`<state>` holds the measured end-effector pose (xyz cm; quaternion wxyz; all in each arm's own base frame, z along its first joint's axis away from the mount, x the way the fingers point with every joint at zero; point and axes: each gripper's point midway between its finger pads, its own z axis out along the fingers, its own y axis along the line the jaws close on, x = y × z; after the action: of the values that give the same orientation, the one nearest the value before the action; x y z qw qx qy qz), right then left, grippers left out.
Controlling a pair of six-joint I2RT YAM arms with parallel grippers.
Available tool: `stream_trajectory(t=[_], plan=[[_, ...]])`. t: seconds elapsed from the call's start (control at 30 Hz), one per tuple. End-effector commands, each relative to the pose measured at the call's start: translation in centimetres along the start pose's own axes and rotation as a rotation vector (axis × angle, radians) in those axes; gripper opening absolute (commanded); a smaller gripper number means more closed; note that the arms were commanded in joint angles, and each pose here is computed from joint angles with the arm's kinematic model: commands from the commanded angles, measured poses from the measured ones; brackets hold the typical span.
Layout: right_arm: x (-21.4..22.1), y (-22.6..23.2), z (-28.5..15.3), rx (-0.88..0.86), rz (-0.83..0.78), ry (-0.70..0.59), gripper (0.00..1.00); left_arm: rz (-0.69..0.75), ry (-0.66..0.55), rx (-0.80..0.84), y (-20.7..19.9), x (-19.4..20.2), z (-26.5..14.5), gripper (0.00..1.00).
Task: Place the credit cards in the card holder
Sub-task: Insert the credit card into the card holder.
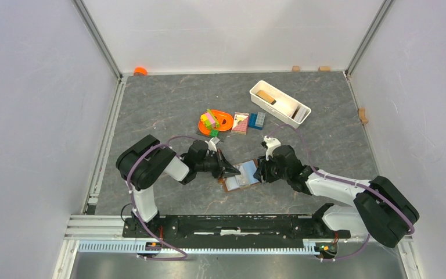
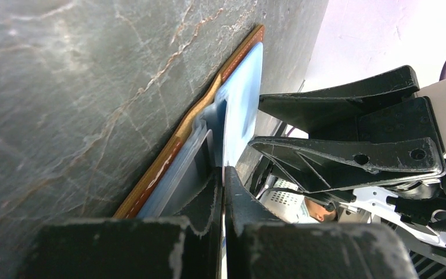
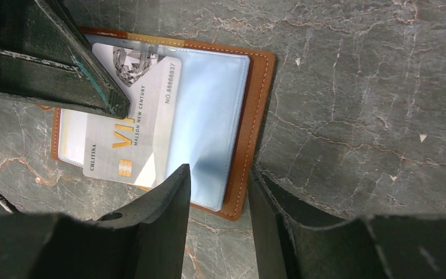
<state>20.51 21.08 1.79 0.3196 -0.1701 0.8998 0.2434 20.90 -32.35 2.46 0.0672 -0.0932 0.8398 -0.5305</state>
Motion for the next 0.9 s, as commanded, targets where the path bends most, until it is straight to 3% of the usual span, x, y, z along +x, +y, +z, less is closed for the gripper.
stream_trajectory(t=[0.0, 0.23, 0.63, 0.87], plan=[[1.8, -0.3, 0.1, 0.021, 0.003, 0.070, 0.46, 0.012, 0.008, -0.016, 0.3, 0.2, 1.0, 0.02], [1.7, -0.3, 0.0, 0.022, 0.004, 0.065, 0.46, 0.043, -0.018, -0.058, 0.5, -0.2, 1.4, 0.06], [2.0, -1.2, -0.2, 0.079, 0.017, 0.067, 0.45, 0.241, -0.078, -0.277, -0.3, -2.1, -1.5, 0.41], [1.8, -1.2, -0.2, 0.077, 0.014, 0.063, 0.45, 0.320, -0.089, -0.368, -1.2, -2.0, -3.7, 0.56]])
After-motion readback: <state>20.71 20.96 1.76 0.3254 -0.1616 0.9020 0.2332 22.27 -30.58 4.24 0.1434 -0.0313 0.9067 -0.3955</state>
